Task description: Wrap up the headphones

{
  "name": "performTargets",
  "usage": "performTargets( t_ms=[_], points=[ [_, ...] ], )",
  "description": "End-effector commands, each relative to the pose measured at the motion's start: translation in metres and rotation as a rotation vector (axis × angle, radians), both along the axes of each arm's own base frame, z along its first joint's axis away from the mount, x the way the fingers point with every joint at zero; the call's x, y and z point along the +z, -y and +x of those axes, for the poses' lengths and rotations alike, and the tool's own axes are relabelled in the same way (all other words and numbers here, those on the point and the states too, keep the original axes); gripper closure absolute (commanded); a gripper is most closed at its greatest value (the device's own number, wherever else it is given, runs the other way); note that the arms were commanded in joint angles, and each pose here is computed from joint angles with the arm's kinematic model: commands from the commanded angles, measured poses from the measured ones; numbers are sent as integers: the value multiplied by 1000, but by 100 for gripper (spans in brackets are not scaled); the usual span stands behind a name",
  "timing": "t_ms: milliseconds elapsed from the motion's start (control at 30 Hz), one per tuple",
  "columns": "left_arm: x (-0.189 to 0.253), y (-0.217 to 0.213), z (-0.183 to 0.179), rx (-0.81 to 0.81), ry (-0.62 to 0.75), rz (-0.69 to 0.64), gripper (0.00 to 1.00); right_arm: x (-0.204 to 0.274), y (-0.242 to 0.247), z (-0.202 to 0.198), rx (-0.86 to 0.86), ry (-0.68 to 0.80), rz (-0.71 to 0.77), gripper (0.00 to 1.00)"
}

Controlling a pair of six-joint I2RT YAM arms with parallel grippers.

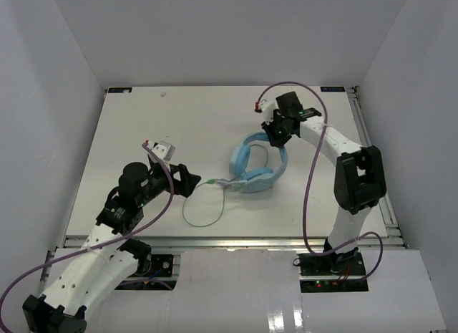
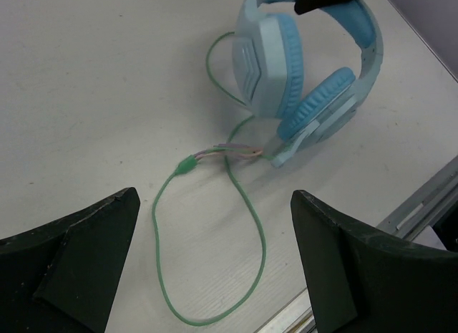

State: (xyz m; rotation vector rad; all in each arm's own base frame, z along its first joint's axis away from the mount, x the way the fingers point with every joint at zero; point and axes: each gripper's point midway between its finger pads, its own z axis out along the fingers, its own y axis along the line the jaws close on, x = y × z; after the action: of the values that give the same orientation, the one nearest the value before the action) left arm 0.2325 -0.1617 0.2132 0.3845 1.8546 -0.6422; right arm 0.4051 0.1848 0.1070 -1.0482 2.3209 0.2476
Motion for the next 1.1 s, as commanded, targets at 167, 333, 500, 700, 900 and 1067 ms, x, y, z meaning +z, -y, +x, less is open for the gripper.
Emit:
performTargets(
  t_ms=[167,333,500,700,900,1067],
  points=[
    [-3,58,-30,-203,-111,-103,2,108,88,-28,-435,88,472,92],
    [-5,98,-48,-293,-51,-42,2,134,130,-52,-559,130,611,92],
    [-15,115,-46,-340,57,-8,2,156,158,-72,-542,129,766,92],
    [-18,93,-32,-251,195,48,2,166,168,-83,-517,174,722,92],
    [-35,55,-7,-56,258,164,2,188,126,-126,-137,232,761,92],
    [-43,52,7,-60,246,142,2,191,116,-141,-21,259,752,92]
  ],
)
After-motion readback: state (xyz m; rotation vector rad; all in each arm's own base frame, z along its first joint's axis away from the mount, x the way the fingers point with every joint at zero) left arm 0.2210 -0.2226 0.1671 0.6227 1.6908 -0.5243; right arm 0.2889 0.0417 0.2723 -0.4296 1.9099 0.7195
